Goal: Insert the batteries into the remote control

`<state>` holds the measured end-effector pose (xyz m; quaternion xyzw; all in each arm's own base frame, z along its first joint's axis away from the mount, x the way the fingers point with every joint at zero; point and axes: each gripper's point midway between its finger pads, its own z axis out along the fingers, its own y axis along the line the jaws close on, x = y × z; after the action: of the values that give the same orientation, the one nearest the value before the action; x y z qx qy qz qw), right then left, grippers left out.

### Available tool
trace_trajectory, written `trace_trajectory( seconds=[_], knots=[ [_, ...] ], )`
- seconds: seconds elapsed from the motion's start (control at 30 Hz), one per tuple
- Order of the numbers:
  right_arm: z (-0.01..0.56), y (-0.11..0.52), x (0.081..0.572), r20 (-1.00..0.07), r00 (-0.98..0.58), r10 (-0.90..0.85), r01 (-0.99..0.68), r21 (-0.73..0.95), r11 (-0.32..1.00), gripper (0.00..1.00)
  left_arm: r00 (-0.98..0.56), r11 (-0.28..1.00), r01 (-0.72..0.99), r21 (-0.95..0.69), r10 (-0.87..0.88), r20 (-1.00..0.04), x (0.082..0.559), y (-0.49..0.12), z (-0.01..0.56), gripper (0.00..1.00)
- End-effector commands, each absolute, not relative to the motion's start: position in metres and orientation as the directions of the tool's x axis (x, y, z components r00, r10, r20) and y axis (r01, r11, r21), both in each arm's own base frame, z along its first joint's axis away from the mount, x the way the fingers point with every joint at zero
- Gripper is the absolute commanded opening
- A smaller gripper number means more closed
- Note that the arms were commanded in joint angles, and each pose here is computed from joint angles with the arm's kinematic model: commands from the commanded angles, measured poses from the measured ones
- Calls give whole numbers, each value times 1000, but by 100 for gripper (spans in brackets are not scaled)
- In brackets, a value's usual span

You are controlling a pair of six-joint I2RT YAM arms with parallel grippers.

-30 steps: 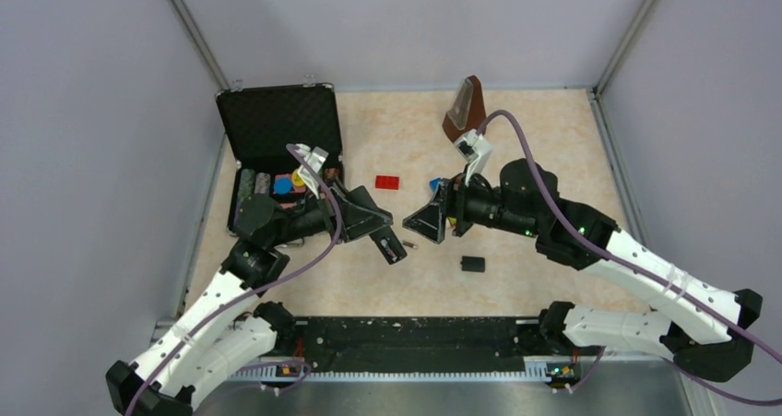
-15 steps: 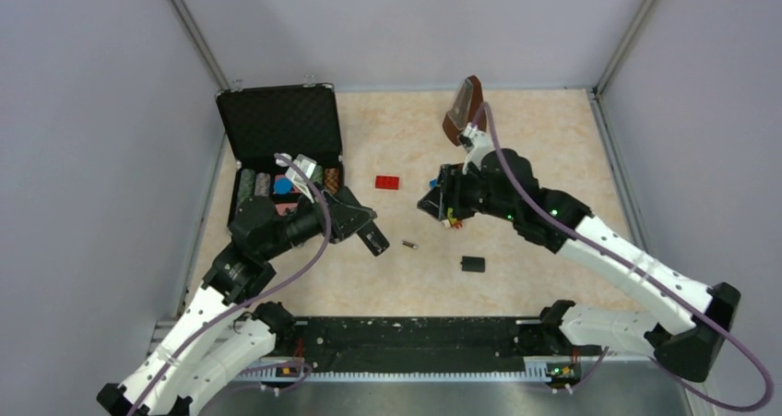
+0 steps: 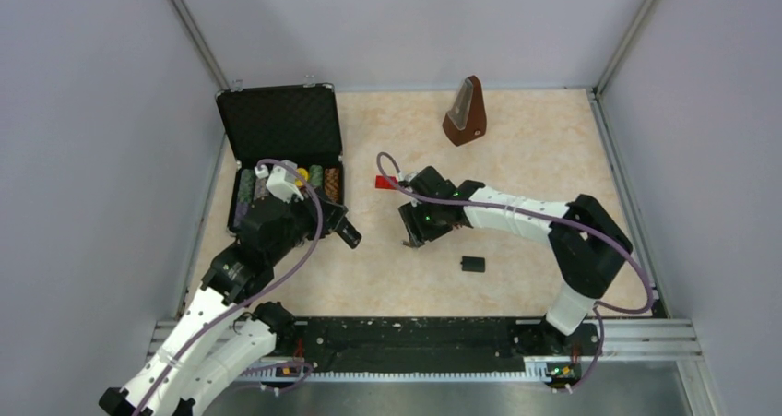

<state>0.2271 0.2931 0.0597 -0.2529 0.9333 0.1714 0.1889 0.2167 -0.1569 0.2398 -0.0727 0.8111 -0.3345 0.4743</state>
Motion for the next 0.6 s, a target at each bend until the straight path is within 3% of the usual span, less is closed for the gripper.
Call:
trace_trajectory(
  seconds=[0.0, 0.4, 0.57],
  knots=[
    [62, 320, 238, -487, -704, -517, -662, 188, 725, 50, -485, 766, 172, -619, -481, -730, 225, -147, 252, 0],
    [31, 329, 241, -443, -664, -603, -706, 103, 701, 41, -545, 722, 156, -674, -506, -668, 233, -149, 246, 0],
    [25, 327, 239, -427, -666, -611, -707, 100, 700, 18, -550, 709, 142, -690, -523, -651, 235, -146, 244, 0]
  ],
)
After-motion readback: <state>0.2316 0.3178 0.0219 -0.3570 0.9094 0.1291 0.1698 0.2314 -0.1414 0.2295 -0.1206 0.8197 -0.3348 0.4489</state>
